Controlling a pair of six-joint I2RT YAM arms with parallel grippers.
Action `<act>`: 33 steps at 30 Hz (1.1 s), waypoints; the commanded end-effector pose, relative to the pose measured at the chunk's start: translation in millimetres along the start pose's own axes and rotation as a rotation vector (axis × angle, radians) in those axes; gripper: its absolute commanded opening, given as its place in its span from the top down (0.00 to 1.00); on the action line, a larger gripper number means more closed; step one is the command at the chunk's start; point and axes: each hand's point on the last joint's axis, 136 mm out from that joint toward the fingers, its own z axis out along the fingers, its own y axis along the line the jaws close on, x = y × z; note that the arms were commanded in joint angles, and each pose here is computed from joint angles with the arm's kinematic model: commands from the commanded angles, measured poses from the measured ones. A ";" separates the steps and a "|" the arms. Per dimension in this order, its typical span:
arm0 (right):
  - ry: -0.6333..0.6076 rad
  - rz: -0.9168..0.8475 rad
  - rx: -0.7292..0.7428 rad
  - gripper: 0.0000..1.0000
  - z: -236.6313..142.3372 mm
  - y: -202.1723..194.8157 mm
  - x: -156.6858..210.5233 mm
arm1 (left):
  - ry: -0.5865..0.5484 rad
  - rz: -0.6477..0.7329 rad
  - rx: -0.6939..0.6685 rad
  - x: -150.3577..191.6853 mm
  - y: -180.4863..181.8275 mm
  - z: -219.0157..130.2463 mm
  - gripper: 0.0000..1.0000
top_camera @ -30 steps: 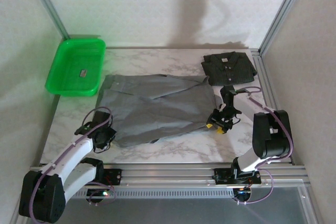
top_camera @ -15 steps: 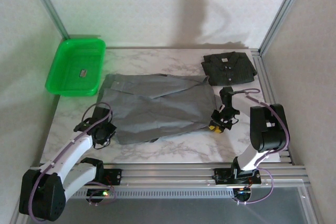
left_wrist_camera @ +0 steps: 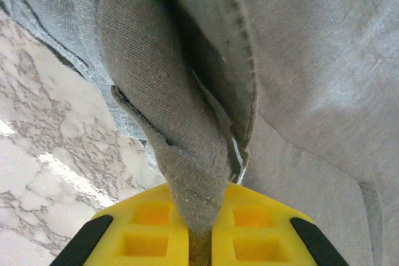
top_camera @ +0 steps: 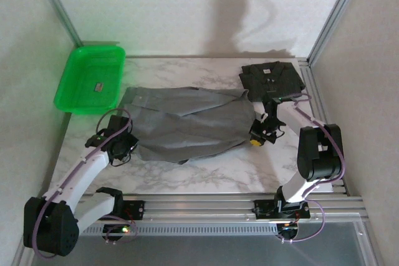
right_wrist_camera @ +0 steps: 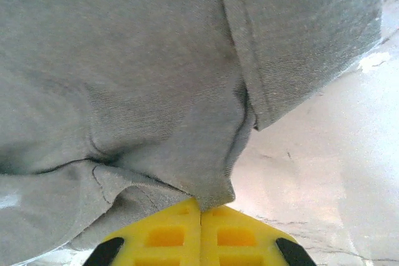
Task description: Fold and stack the long sleeve shirts
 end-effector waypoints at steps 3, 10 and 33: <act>0.010 -0.007 0.010 1.00 -13.5 4.9 -4.8 | -0.011 0.023 0.003 -9.1 -13.8 -2.9 1.00; 0.035 -0.017 0.016 1.00 -16.0 11.3 -18.4 | 0.002 0.013 0.026 -21.2 -27.4 -1.8 1.00; 0.071 -0.033 0.023 1.00 0.3 26.6 -66.1 | 0.087 0.114 0.023 -49.6 -63.4 27.4 1.00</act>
